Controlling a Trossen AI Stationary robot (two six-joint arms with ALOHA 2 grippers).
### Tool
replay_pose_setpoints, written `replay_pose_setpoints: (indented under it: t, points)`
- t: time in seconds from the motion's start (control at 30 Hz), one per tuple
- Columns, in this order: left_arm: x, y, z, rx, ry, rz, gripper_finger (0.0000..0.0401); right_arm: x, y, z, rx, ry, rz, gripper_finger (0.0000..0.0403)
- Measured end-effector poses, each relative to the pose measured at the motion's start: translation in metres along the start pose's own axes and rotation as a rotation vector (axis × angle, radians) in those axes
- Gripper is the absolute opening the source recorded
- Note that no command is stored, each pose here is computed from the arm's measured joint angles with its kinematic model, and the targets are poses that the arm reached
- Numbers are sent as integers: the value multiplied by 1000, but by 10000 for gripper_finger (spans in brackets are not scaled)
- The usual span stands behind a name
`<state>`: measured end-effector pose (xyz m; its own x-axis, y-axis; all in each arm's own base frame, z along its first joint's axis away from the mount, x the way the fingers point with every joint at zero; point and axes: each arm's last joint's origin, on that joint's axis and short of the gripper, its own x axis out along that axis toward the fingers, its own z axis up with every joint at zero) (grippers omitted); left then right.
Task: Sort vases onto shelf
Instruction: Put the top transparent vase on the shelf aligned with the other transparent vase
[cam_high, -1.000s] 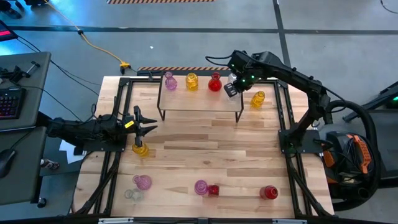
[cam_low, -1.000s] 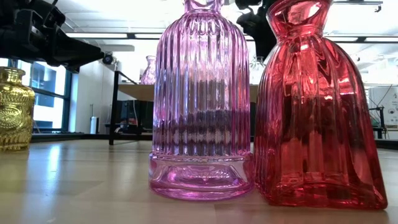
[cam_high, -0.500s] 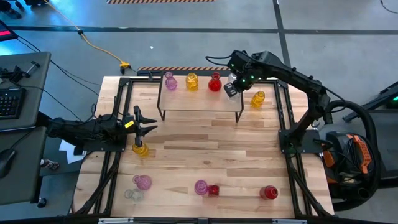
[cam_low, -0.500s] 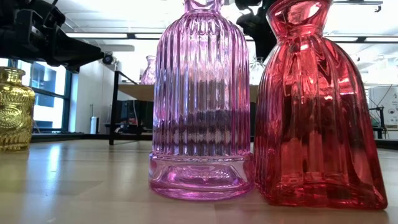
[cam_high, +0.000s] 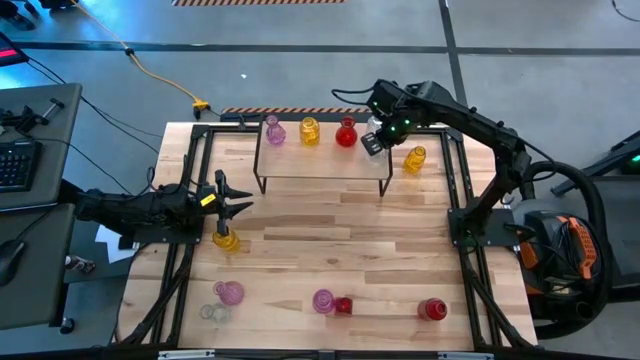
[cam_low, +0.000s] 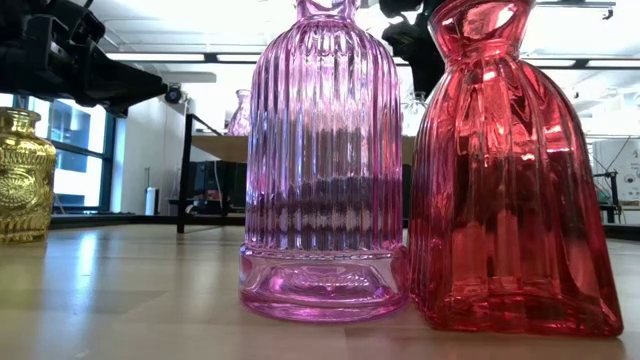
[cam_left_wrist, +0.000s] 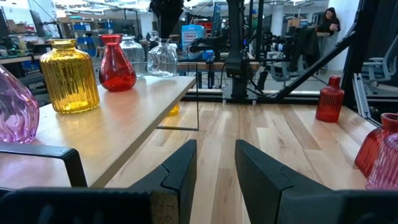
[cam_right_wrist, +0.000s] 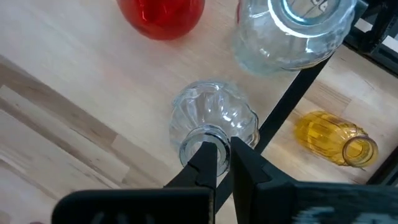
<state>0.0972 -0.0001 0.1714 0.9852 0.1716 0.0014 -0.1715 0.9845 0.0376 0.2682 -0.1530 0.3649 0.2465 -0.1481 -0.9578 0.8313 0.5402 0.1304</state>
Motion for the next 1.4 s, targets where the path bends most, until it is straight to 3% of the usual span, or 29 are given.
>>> replay_pose_setpoints:
  t: [1.13, 1.4]
  points:
    - [0, 0, 0, 0, 0, 0, 100, 13, 0, 10, 12, -5, -23, 22]
    - [0, 0, 0, 0, 0, 0, 100, 13, -1, 10, 14, -5, -38, 71]
